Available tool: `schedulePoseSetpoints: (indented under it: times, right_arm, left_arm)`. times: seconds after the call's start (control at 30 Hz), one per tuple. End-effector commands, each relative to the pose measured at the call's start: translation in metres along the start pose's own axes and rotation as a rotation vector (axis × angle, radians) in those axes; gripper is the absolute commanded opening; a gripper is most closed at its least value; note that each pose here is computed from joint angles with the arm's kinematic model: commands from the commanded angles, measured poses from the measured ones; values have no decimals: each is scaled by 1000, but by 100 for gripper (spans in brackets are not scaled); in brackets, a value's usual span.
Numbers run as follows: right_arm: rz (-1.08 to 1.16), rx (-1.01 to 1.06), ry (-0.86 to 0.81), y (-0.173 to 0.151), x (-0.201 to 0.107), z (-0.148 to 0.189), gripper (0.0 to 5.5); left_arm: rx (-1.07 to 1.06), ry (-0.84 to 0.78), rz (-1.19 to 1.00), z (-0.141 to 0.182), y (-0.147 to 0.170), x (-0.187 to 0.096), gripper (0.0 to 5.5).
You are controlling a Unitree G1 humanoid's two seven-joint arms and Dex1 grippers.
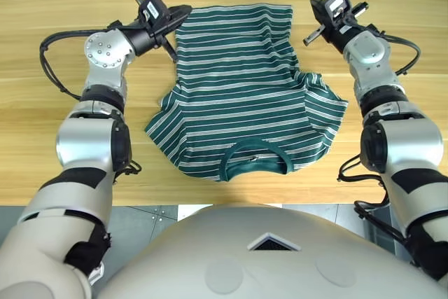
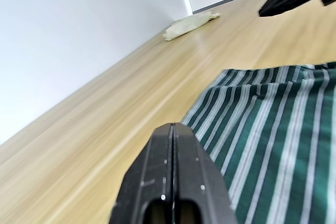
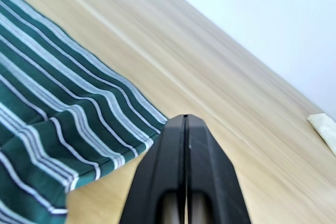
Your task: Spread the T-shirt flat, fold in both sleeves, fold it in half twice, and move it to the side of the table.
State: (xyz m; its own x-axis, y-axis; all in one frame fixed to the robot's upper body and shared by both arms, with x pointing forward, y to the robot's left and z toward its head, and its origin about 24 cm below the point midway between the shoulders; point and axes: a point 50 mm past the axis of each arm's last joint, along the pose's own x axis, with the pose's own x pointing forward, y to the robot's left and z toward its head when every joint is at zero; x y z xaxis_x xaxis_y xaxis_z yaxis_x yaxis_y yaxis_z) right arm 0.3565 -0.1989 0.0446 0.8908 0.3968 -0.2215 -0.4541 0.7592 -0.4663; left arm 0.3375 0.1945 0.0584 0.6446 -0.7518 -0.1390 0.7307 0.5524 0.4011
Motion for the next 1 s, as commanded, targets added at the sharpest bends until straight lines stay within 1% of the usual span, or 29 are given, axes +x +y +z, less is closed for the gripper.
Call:
schedulePoseSetpoints:
  times: [0.03, 0.1, 0.17, 0.2, 0.27, 0.33, 0.37, 0.43, 0.5, 0.53, 0.63, 0.77, 0.83, 1.0]
  right_arm:
    - [81, -32, 88, 16, 6, -6, 0]
    - [143, -70, 139, 28, 7, -12, 0]
    - [211, -105, 144, 35, 3, -16, 0]
    - [238, -116, 128, 33, -1, -18, 0]
    - [272, -68, 20, 19, -14, -15, 0]
    - [317, -68, -125, 1, -40, -8, 0]
    - [355, -91, -164, -4, -55, -7, 0]
    - [481, -166, -189, -5, -95, -8, 0]
    - [575, -209, -189, -1, -127, -4, 0]
    - [607, -216, -186, 1, -138, -1, 0]
    - [682, -216, -127, 12, -154, -5, 0]
    - [745, -214, 5, 30, -164, -25, 0]
    - [791, -212, 8, 44, -169, -26, 0]
    - [969, -175, -35, 102, -175, -23, 0]
  left_arm:
    - [0, -65, -56, 4, -2, -6, 3]
    - [12, -83, -144, 1, -13, -8, 3]
    - [41, -84, -246, -3, -27, -16, 3]
    - [45, -100, -291, -4, -33, -21, 3]
    - [60, -137, -356, -4, -42, -34, 3]
    - [57, -198, -357, 4, -42, -46, 3]
    - [47, -229, -352, 9, -41, -50, 3]
    - [26, -270, -352, 16, -41, -57, 3]
    - [25, -249, -375, 14, -47, -61, 3]
    - [32, -223, -398, 11, -52, -62, 3]
    - [57, -182, -446, 8, -64, -63, 3]
    - [76, -187, -440, 13, -62, -60, 3]
    - [82, -188, -436, 15, -61, -58, 3]
    - [105, -199, -419, 19, -56, -51, 3]
